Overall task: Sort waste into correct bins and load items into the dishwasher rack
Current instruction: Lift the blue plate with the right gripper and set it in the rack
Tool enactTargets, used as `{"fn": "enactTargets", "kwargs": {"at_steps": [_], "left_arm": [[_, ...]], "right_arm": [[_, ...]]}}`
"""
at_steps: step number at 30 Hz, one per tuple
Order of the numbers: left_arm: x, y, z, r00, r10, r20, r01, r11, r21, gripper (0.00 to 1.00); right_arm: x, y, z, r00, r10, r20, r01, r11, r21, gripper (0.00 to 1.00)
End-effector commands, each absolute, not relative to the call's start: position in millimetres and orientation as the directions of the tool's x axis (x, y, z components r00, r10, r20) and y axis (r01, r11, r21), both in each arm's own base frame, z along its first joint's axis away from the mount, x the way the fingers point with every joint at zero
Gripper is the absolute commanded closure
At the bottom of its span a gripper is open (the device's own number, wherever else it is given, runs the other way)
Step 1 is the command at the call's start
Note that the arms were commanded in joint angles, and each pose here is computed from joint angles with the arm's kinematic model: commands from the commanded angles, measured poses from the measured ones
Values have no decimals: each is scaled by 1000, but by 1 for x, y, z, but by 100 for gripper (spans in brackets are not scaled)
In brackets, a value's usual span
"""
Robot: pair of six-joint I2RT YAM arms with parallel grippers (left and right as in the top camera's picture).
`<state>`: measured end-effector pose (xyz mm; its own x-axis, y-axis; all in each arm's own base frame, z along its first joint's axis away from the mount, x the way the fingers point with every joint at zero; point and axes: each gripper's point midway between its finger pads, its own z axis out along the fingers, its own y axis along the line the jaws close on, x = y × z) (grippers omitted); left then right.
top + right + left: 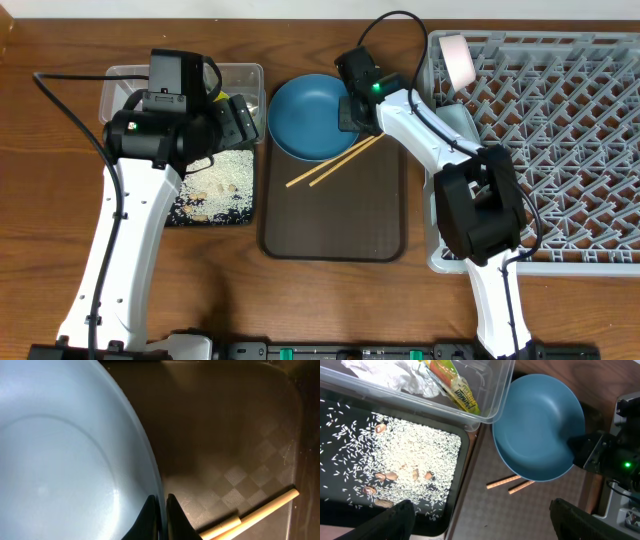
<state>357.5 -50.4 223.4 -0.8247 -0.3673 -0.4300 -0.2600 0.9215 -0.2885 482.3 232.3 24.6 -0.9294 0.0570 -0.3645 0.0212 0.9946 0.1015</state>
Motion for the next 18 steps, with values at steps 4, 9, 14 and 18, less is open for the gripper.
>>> {"fn": "enactTargets", "kwargs": {"at_steps": [4, 9, 14, 18], "left_arm": [[357, -47, 221, -827, -365, -428, -265, 924, -276, 11], [357, -47, 221, -827, -365, -428, -265, 924, -276, 11], [357, -47, 221, -827, -365, -428, -265, 924, -276, 11], [357, -47, 221, -827, -365, -428, -265, 924, -276, 11]], "right_arm": [[487, 203, 30, -928, 95, -361, 76, 995, 66, 99], [497, 191, 94, -882, 106, -459, 63, 992, 109, 99], [499, 163, 204, -758, 156, -633, 78, 986, 148, 99], [483, 92, 297, -580, 214, -786, 239, 967, 87, 99]]}}
